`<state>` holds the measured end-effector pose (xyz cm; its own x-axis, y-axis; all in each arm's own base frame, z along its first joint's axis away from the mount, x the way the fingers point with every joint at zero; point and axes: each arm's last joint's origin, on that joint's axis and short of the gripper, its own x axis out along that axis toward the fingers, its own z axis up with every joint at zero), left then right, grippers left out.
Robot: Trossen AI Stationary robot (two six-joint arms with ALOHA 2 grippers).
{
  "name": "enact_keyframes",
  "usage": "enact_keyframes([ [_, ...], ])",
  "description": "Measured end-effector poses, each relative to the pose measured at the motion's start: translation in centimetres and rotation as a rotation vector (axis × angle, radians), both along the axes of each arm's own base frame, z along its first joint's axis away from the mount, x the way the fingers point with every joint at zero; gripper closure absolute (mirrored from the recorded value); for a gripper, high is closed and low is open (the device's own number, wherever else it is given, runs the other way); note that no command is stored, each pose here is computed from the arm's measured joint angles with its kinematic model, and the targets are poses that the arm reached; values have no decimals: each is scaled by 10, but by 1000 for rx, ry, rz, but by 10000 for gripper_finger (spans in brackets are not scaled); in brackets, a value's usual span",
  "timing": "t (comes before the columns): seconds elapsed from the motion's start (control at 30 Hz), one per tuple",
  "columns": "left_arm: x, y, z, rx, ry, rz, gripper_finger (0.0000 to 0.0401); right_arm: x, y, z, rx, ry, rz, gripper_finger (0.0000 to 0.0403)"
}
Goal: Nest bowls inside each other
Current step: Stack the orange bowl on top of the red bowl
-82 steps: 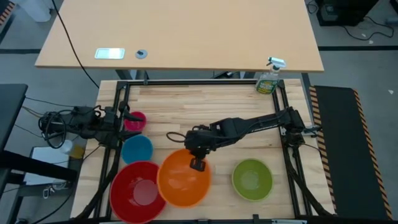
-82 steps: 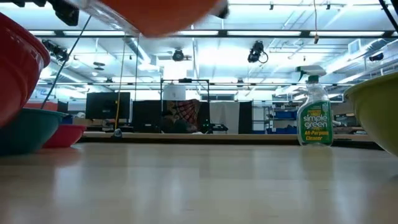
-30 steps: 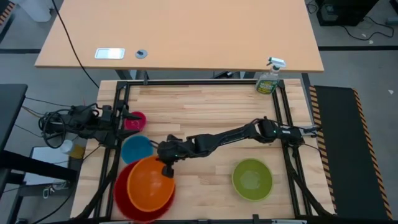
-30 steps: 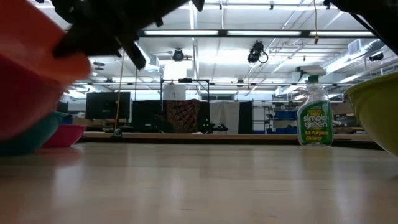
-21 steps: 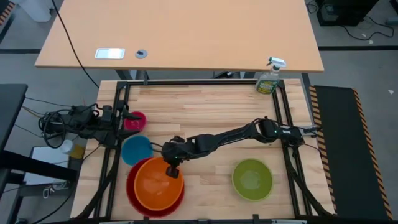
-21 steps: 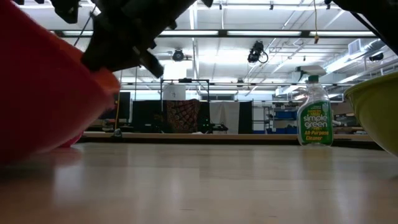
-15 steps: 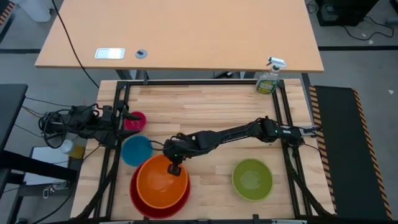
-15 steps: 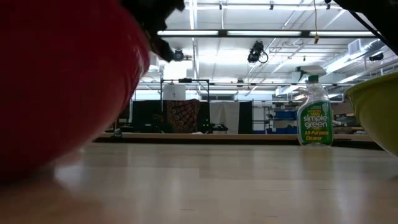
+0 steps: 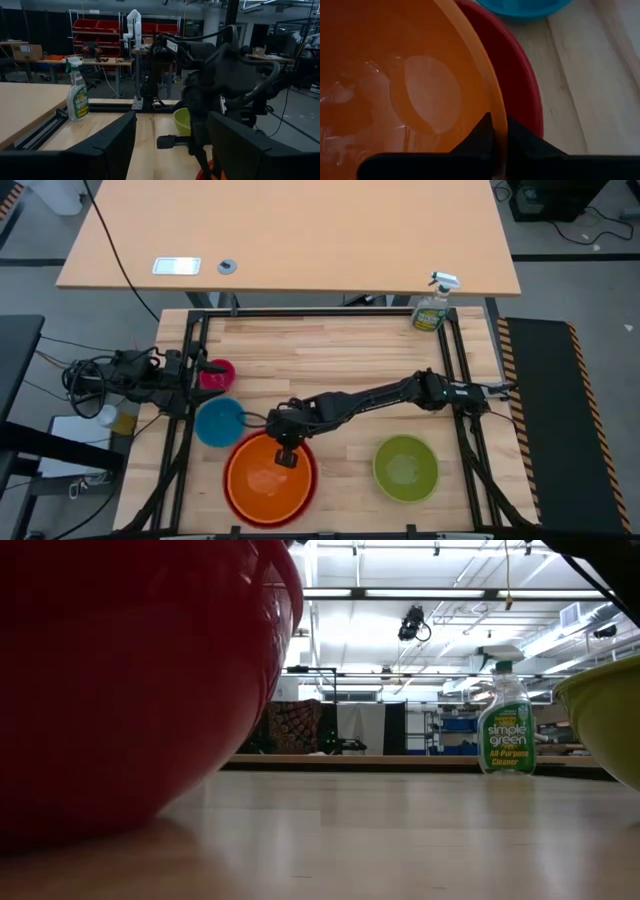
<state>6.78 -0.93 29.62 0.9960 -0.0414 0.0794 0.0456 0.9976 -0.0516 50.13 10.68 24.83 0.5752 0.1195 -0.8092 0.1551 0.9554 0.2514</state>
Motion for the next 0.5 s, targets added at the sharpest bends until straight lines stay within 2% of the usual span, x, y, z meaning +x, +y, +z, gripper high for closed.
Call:
enact_keyframes([
  [0.27, 0, 0, -1, 1, 8, 0, 152, -2, -2, -12, -26, 44, 19, 357],
  [0.5, 0, 0, -2, -1, 16, 0, 152, -2, 0, -13, -9, 39, 62, 267],
])
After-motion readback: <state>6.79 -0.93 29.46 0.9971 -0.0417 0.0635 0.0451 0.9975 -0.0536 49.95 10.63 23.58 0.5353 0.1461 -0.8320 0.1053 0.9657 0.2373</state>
